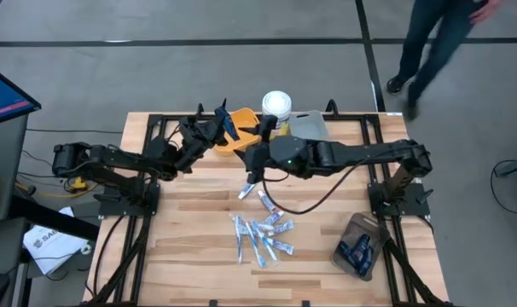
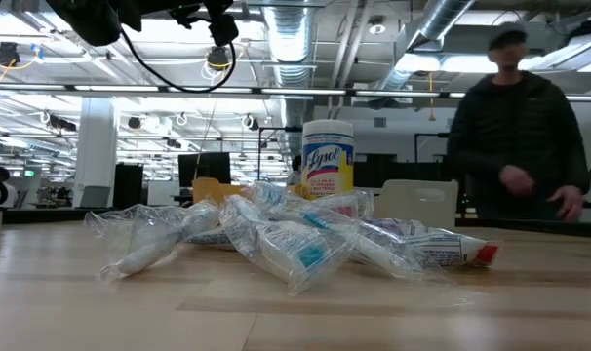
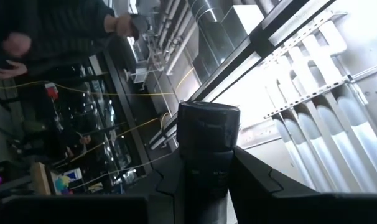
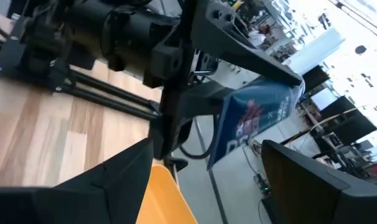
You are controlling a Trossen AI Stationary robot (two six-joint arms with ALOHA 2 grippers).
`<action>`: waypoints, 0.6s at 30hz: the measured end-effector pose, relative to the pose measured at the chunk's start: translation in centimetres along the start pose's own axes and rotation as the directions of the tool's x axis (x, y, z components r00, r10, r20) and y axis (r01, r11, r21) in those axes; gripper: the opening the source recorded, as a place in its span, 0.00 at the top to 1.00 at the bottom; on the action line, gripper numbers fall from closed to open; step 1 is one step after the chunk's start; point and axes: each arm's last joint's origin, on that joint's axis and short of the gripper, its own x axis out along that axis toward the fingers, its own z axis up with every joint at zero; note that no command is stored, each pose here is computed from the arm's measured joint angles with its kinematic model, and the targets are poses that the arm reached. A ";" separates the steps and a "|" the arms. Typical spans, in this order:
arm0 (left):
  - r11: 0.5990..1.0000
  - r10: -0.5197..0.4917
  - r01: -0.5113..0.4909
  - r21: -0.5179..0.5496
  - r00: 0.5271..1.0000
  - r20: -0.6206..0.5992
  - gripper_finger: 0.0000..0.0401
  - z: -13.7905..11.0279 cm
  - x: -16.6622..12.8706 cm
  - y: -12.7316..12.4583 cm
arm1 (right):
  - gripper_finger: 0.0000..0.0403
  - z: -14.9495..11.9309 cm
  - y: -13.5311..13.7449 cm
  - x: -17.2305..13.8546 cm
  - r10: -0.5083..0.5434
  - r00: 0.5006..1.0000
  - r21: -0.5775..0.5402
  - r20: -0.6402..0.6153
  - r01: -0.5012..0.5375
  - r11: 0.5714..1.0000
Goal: Pick & Place Travel size toiletries
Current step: Put the blue shaving butter into the black bin
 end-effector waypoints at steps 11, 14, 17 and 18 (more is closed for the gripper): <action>1.000 0.001 -0.001 -0.005 1.000 0.003 0.79 0.0 0.0 0.0 | 0.43 0.3 -1.6 0.2 -0.072 0.996 0.074 0.051 0.068 0.995; 1.000 -0.005 0.005 -0.007 1.000 -0.015 0.79 0.0 0.0 0.0 | 0.53 0.3 -1.5 0.3 -0.040 0.997 0.066 0.068 0.035 0.997; 1.000 -0.013 0.012 -0.027 0.999 -0.043 0.79 -0.1 0.0 0.0 | 0.64 0.3 -1.3 0.4 -0.012 0.996 0.064 0.088 0.006 0.998; 1.000 -0.013 0.011 -0.026 0.999 -0.044 0.79 -0.1 0.0 0.0 | 0.68 0.3 -1.2 0.5 -0.013 0.996 0.067 0.088 0.007 0.998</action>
